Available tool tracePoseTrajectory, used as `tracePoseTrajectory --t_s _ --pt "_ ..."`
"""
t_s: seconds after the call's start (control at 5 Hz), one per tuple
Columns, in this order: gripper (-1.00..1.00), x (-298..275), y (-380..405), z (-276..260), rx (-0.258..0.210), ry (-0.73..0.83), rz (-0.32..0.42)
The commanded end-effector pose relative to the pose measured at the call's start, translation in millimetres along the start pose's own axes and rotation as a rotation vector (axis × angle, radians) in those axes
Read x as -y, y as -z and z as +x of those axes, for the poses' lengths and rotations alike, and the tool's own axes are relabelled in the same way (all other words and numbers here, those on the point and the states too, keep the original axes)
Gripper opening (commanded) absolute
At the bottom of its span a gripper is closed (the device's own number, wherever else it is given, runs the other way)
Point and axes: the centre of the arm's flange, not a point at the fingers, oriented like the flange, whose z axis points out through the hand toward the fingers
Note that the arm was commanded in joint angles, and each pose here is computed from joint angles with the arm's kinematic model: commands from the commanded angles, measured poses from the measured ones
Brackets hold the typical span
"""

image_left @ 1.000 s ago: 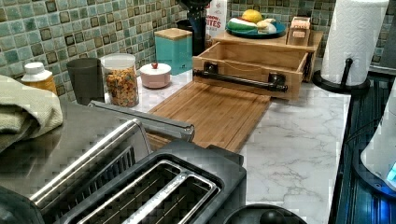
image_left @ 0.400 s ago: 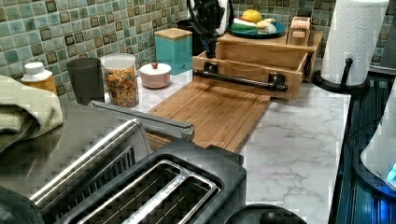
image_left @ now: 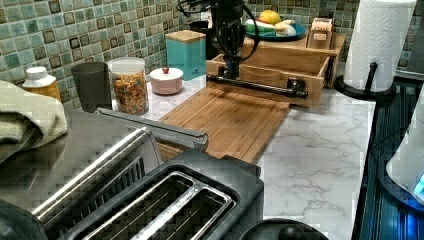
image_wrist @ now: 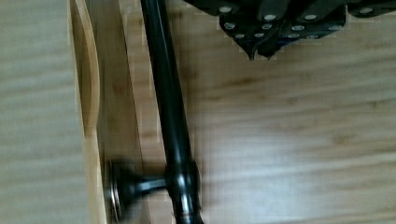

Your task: Close the drawer.

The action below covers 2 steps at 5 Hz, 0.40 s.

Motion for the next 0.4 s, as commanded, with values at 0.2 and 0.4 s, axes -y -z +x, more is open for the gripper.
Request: tracePoseTrajectory --t_s 0.2,0.4 --pt "-1.00 -37.7 -31.6 14.3 -0.003 0.002 0.021" --pt "-1.00 -41.3 -39.6 7.9 0.009 -0.013 0.028"
